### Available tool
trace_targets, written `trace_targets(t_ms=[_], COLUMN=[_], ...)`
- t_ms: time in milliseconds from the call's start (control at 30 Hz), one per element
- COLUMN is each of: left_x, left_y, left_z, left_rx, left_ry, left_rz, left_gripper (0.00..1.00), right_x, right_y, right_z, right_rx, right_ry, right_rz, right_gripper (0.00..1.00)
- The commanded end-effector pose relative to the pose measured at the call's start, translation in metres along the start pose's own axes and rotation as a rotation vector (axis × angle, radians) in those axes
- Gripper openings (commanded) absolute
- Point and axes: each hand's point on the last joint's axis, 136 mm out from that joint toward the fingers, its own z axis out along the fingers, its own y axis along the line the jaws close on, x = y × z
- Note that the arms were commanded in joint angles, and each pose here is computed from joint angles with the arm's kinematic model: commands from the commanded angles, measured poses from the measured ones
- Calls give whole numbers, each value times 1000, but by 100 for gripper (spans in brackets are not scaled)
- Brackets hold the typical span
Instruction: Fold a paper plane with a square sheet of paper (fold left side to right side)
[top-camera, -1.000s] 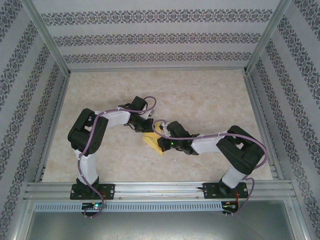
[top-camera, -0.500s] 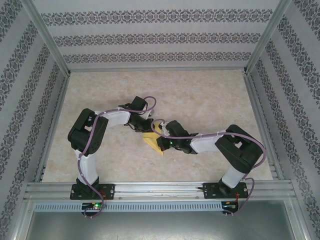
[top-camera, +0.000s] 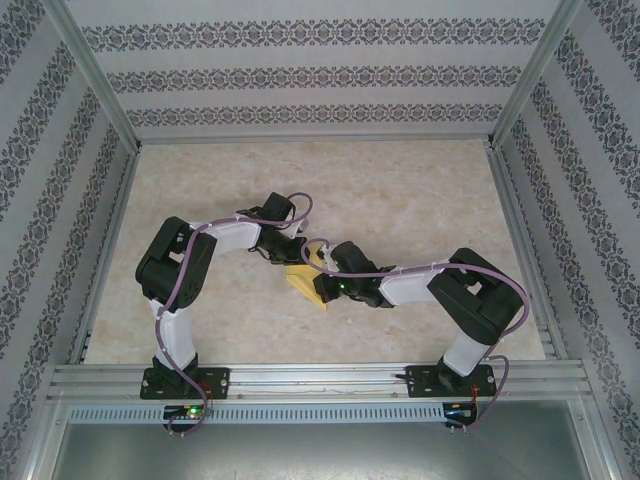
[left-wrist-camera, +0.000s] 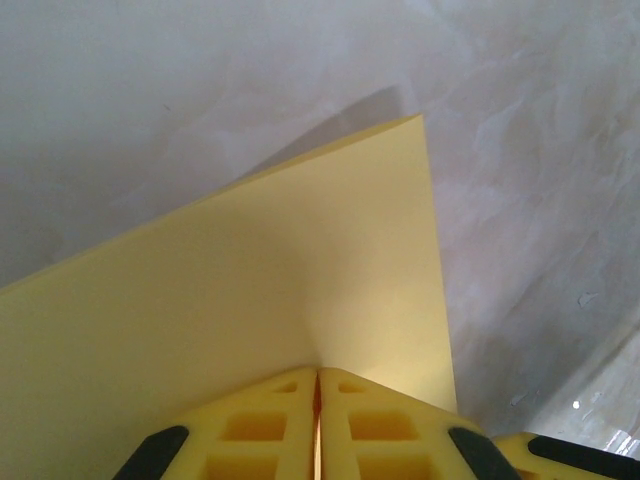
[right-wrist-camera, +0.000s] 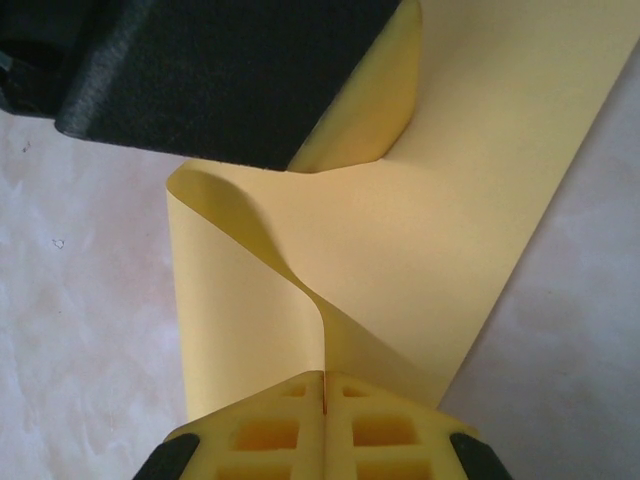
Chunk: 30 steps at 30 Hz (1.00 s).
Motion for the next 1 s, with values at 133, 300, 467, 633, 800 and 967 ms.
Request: trace_targets(t_ms=[133, 300, 467, 633, 800, 967], left_x=[-6, -36, -54, -44, -7, 25], left_y=[6, -10, -11, 2, -3, -12], left_z=[-1, -22, -47, -76, -88, -82], left_rx=[-51, -41, -25, 5, 72, 197], left_ry=[3, -54, -118, -194, -206, -189], left_rz=[7, 52, 40, -18, -56, -136], left_gripper=[19, 23, 23, 20, 19, 17], right_x=[22, 30, 31, 31, 31, 33], right_y=[-14, -16, -17, -17, -16, -18], right_z=[7, 6, 6, 5, 6, 8], right_rx=[28, 28, 31, 33, 26, 29], right_ry=[66, 82, 84, 84, 90, 98], right_rz=[32, 40, 47, 49, 51, 56], right_gripper=[0, 0, 0, 0, 0, 0])
